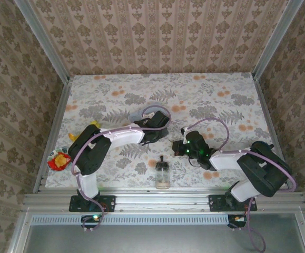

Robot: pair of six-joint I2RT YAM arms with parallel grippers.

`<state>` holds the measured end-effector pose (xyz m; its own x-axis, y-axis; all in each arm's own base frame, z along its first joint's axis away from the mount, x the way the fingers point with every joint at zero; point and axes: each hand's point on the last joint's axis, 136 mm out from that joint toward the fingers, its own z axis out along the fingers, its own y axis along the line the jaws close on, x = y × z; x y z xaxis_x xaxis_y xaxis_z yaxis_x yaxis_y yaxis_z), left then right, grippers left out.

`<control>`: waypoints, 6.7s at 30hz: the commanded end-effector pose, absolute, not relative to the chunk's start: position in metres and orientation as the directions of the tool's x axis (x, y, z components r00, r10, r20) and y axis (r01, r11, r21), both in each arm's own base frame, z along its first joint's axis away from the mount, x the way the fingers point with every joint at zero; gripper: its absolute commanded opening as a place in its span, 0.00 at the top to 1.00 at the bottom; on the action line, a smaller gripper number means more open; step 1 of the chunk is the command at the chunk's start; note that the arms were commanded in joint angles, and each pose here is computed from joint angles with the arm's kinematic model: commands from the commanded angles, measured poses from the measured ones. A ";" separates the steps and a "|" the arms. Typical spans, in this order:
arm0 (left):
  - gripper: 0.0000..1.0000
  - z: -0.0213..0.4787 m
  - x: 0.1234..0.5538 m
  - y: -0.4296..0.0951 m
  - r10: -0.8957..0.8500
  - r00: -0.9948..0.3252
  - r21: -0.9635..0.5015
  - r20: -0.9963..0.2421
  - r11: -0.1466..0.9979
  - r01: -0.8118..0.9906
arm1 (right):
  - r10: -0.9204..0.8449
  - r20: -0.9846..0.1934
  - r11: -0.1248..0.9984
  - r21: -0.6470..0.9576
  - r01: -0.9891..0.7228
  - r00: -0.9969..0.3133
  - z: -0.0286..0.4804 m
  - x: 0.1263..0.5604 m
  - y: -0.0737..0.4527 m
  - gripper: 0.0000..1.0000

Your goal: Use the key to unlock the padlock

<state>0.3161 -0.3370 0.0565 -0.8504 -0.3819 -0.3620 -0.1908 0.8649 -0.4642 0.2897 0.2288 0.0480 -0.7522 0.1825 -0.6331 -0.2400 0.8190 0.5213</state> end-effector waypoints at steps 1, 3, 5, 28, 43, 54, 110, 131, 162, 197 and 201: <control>0.80 0.065 0.321 -0.345 -0.435 -0.836 -0.532 -0.333 0.819 -0.214 | 0.246 -0.680 0.800 0.544 -0.251 -0.691 0.065 0.308 0.237 1.00; 0.80 0.065 0.320 -0.344 -0.442 -0.836 -0.539 -0.325 0.813 -0.220 | 0.256 -0.681 0.796 0.551 -0.250 -0.686 0.064 0.311 0.240 1.00; 0.80 0.066 0.320 -0.343 -0.444 -0.834 -0.541 -0.327 0.812 -0.221 | 0.266 -0.685 0.790 0.558 -0.254 -0.679 0.065 0.312 0.242 1.00; 0.81 0.070 0.321 -0.343 -0.467 -0.826 -0.578 -0.316 0.785 -0.223 | 0.271 -0.669 0.785 0.570 -0.243 -0.692 0.056 0.315 0.248 1.00; 0.82 0.073 0.312 -0.342 -0.521 -0.794 -0.647 -0.314 0.729 -0.222 | 0.277 -0.649 0.753 0.605 -0.260 -0.708 0.036 0.294 0.245 1.00; 0.83 0.078 0.314 -0.345 -0.521 -0.795 -0.656 -0.311 0.722 -0.217 | 0.294 -0.670 0.763 0.594 -0.255 -0.682 0.038 0.298 0.245 1.00; 0.83 0.075 0.302 -0.361 -0.474 -0.848 -0.669 -0.239 0.713 -0.210 | 0.332 -0.712 0.744 0.601 -0.292 -0.619 0.057 0.318 0.256 1.00; 0.83 0.080 0.293 -0.362 -0.508 -0.861 -0.683 -0.042 0.643 -0.346 | 0.396 -0.698 0.756 0.617 -0.220 -0.596 0.080 0.318 0.239 1.00; 0.84 0.079 0.298 -0.360 -0.525 -0.851 -0.701 -0.030 0.618 -0.356 | 0.417 -0.655 0.681 0.684 -0.260 -0.630 0.094 0.316 0.248 1.00; 0.84 0.086 0.300 -0.360 -0.500 -0.865 -0.715 -0.045 0.621 -0.322 | 0.395 -0.554 0.626 0.746 -0.228 -0.733 0.080 0.301 0.232 1.00; 0.84 0.086 0.300 -0.359 -0.501 -0.864 -0.717 -0.043 0.618 -0.323 | 0.392 -0.552 0.614 0.752 -0.237 -0.736 0.082 0.304 0.236 1.00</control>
<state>0.2987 -0.3541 0.0713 -0.8572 -0.5136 -0.0368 -0.3557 0.6424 -0.6788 0.2963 0.2288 0.0703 -0.7425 0.3784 -0.5527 -0.2134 0.6485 0.7307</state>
